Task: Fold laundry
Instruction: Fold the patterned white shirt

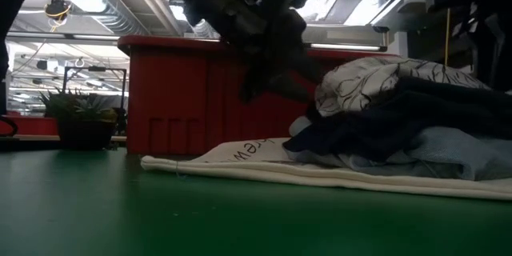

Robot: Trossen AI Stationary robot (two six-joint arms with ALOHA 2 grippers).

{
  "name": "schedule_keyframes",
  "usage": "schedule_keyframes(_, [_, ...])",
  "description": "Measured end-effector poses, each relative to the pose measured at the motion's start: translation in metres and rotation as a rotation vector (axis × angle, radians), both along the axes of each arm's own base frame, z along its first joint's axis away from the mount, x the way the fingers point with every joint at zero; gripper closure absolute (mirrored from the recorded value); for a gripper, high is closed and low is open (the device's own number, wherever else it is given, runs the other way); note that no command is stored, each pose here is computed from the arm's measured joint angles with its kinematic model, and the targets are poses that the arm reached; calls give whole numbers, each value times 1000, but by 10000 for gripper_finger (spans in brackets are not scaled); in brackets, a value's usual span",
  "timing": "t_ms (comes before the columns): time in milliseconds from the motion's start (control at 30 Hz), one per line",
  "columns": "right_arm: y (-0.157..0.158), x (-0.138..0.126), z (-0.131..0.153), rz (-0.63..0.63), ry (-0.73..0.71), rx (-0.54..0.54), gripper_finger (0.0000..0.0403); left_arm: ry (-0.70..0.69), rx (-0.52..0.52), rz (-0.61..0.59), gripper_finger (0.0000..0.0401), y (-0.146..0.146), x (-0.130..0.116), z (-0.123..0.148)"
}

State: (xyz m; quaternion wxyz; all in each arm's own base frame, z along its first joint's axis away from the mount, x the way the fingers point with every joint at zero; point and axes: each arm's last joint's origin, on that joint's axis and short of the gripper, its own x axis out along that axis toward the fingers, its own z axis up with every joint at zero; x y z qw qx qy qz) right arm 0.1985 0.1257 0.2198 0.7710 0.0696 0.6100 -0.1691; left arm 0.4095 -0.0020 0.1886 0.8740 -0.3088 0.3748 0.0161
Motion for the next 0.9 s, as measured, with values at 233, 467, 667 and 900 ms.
schedule_keyframes(233, [2,2,16,3,-44,43,244,6,74,-2,250,-3,-13,22])
schedule_keyframes(467, [5,15,40,66,-228,-60,244,-64,78,-56,250,-25,-12,32])
schedule_keyframes(667, [2,18,41,63,-302,-178,244,-131,209,14,250,-60,-9,31])
schedule_keyframes(900, [2,17,40,67,-282,-183,244,-216,395,208,250,-96,-3,15])
